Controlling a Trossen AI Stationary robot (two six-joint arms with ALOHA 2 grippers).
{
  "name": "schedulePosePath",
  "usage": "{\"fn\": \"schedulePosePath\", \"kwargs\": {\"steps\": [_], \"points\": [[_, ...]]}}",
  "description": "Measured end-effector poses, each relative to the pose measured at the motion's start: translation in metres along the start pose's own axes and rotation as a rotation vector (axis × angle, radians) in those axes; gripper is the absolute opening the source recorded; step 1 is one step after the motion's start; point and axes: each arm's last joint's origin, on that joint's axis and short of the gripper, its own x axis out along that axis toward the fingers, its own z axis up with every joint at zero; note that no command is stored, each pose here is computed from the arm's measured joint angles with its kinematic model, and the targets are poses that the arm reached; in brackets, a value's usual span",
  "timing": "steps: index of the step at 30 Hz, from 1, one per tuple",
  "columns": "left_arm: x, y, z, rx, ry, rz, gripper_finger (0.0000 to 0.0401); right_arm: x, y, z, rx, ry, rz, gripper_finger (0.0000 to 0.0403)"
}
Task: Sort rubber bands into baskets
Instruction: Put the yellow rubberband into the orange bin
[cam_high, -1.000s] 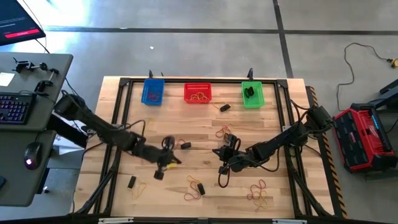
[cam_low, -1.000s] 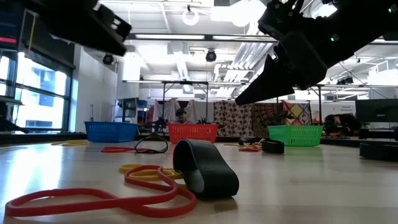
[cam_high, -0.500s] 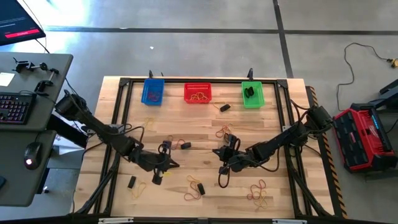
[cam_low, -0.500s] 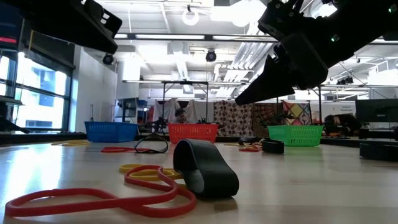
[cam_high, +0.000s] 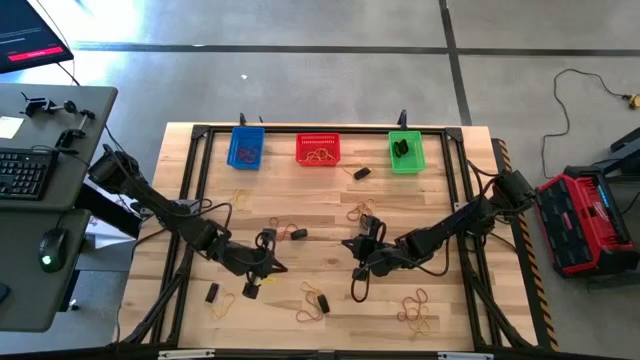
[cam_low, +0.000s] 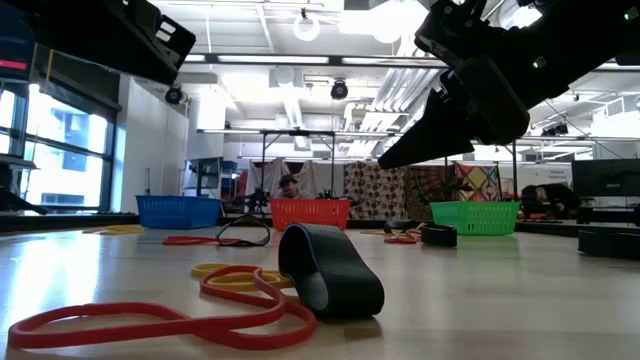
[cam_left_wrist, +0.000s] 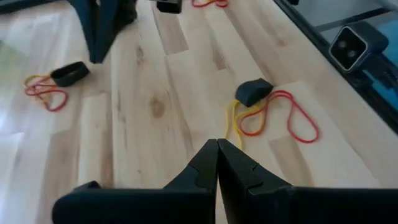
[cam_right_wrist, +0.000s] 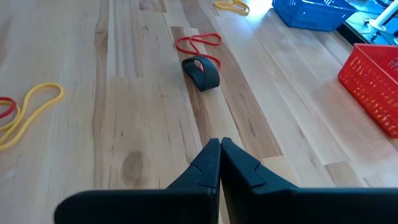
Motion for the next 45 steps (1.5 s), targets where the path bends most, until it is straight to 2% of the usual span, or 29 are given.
{"fn": "schedulePosePath", "kwargs": {"steps": [9,19,26,31,35,39,45], "points": [[0.025,-0.013,-0.013,-0.05,0.057,-0.023,0.0051,0.0,0.0,0.002,-0.037,-0.02,0.004,0.0],[0.059,-0.039,-0.001,-0.026,0.099,-0.054,0.0096,0.0,0.001,0.004,-0.051,-0.033,0.006,0.0],[0.084,-0.051,-0.006,-0.001,0.144,-0.041,0.0102,0.0,0.001,0.006,-0.076,-0.048,0.007,0.0],[0.088,-0.05,-0.013,0.023,0.181,0.042,0.0102,0.0,0.001,0.006,-0.069,-0.052,0.01,0.0],[0.09,-0.048,-0.017,0.049,0.215,0.068,0.0102,0.0,0.001,0.006,-0.071,-0.051,0.012,0.0],[0.095,-0.047,-0.021,0.098,0.233,0.037,0.0102,0.0,0.001,0.006,-0.069,-0.052,0.012,0.0],[0.101,-0.042,-0.026,0.094,0.256,0.041,0.0102,0.0,0.001,0.006,-0.07,-0.051,0.013,0.0]]}}
